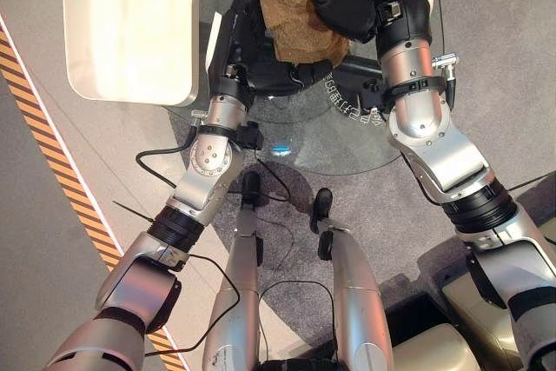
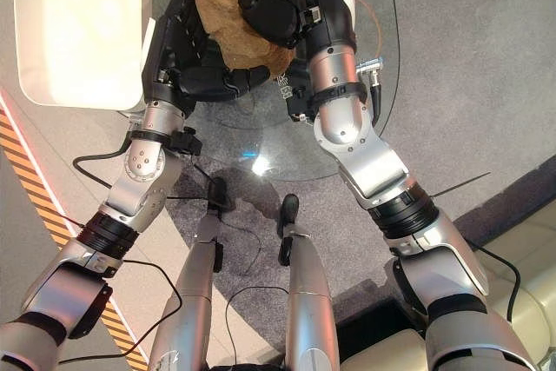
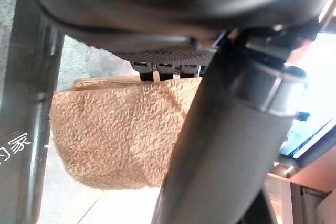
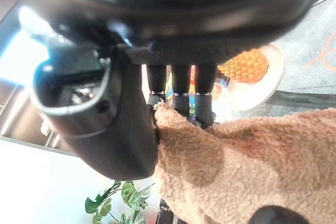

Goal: Wipe the table with a cloth and put it in the basket.

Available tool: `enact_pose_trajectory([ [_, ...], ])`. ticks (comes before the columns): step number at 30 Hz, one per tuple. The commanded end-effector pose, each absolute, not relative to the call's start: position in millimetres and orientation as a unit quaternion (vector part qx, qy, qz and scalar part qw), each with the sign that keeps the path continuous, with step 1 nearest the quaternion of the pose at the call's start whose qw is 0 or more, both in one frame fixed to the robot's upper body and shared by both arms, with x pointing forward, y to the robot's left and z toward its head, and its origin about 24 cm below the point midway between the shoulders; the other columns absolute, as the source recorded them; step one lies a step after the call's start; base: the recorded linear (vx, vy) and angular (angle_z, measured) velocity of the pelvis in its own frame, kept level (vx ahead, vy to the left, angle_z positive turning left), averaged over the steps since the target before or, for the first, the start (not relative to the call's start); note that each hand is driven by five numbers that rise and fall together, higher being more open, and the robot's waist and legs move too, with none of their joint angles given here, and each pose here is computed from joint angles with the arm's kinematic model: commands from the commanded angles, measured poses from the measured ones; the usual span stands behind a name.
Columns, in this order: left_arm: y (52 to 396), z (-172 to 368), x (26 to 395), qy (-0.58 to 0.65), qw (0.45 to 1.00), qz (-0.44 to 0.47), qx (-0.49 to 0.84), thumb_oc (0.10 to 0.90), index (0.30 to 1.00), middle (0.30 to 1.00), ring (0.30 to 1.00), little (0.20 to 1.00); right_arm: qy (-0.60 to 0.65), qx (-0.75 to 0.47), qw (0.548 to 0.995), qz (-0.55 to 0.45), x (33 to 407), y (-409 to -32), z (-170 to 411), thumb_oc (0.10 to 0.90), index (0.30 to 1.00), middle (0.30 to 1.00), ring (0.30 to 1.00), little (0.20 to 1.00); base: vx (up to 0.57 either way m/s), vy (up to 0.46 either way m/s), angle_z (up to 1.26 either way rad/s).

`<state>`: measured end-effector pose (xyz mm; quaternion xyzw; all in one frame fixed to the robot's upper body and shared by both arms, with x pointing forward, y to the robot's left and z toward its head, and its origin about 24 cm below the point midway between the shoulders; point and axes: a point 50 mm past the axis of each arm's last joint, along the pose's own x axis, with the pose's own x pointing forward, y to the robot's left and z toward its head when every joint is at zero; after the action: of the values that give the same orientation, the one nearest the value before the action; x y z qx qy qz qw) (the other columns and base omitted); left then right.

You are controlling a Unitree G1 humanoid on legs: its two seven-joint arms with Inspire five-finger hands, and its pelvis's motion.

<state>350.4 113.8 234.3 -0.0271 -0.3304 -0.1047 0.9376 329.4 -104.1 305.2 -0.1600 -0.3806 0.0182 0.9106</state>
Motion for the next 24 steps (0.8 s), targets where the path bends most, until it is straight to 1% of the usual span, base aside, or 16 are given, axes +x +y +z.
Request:
enact_pose_trajectory([
  [1, 86.5, 293.5, 334.2, -0.452, 0.88, -0.143, -0.024, 0.8, 0.9, 0.9, 0.9, 0.9, -0.639, -0.037, 0.761, 0.11, 237.0, -71.4, 404.3, 0.1, 0.3, 0.3, 0.3, 0.2, 0.0, 0.0, 0.0],
  [24, 81.3, 287.3, 339.5, -0.44, 0.886, -0.146, -0.016, 0.8, 0.9, 0.9, 0.9, 0.9, -0.648, -0.03, 0.749, 0.136, 226.8, -61.6, 410.5, 0.1, 0.3, 0.3, 0.3, 0.2, 0.0, 0.0, 0.0],
])
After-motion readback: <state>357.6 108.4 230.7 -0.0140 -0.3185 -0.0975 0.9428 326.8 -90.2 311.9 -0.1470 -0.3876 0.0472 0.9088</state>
